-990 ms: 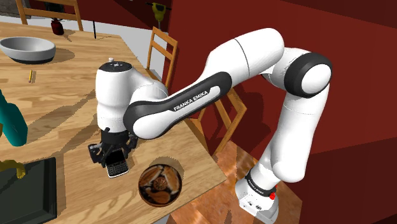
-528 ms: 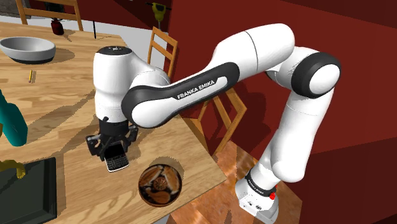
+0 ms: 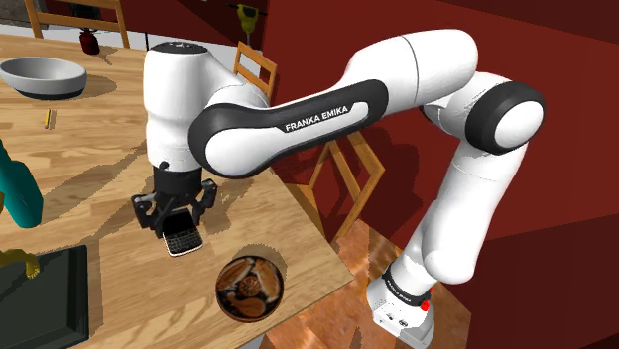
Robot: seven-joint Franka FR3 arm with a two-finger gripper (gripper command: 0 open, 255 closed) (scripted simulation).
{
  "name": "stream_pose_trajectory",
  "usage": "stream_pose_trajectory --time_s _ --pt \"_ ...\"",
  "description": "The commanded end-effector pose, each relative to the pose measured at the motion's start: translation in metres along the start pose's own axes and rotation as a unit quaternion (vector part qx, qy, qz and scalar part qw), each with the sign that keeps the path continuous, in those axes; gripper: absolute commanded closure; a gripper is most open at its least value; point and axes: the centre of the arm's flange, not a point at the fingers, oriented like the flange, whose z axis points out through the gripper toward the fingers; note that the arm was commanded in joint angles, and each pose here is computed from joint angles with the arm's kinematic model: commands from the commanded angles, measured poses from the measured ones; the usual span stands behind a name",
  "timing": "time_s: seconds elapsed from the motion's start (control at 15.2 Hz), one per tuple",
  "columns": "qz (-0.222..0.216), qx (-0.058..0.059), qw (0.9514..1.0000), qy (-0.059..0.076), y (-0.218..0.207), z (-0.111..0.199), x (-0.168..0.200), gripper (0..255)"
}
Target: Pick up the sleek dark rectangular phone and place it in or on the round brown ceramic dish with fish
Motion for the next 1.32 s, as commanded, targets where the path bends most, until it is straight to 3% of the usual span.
stream_pose_trajectory --time_s 0.0,0.26,1.12,1.25 --pt "0.0 0.0 1.0 0.0 -0.001 -0.012 0.0 255" --pt "0.0 0.0 1.0 0.0 -0.002 -0.029 -0.001 255" --pt "0.0 0.0 1.0 0.0 0.077 -0.035 -0.16 255" --pt "0.0 0.0 1.0 0.0 0.077 -0.025 -0.159 255"
